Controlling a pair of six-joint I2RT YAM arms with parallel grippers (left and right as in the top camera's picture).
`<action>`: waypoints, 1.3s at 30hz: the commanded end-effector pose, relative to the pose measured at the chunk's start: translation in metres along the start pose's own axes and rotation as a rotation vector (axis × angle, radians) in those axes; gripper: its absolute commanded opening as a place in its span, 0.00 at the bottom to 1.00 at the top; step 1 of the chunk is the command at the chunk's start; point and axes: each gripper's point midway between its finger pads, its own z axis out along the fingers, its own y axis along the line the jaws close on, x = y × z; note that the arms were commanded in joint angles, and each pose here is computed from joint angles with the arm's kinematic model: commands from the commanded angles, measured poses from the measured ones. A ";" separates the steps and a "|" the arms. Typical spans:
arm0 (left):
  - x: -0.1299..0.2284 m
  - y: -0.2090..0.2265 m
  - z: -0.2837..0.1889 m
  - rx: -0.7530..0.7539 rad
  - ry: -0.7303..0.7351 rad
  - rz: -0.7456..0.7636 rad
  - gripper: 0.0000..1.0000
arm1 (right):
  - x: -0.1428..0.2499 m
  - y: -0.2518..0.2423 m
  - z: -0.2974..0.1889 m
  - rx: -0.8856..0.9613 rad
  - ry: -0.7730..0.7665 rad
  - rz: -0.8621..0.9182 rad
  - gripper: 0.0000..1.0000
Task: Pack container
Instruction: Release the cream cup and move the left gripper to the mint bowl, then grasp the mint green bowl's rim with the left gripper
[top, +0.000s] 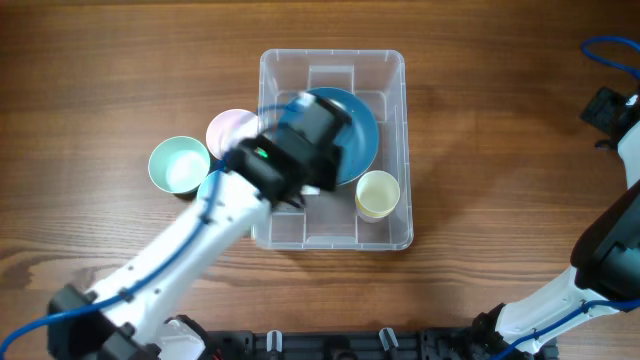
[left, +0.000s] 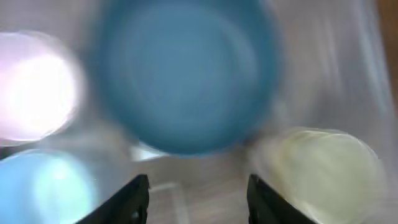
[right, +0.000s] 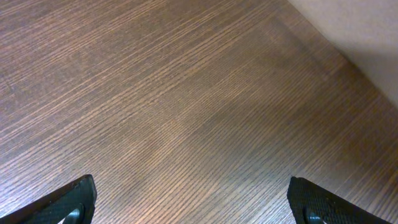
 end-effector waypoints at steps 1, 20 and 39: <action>-0.035 0.091 -0.051 -0.165 -0.139 -0.349 0.55 | -0.004 -0.003 -0.001 0.008 -0.010 -0.004 1.00; 0.072 0.294 -0.021 -0.108 0.129 -1.051 0.70 | -0.004 -0.003 -0.001 0.008 -0.010 -0.004 1.00; 0.110 0.293 0.045 -0.100 0.161 -1.037 0.74 | -0.004 -0.003 -0.001 0.008 -0.010 -0.004 1.00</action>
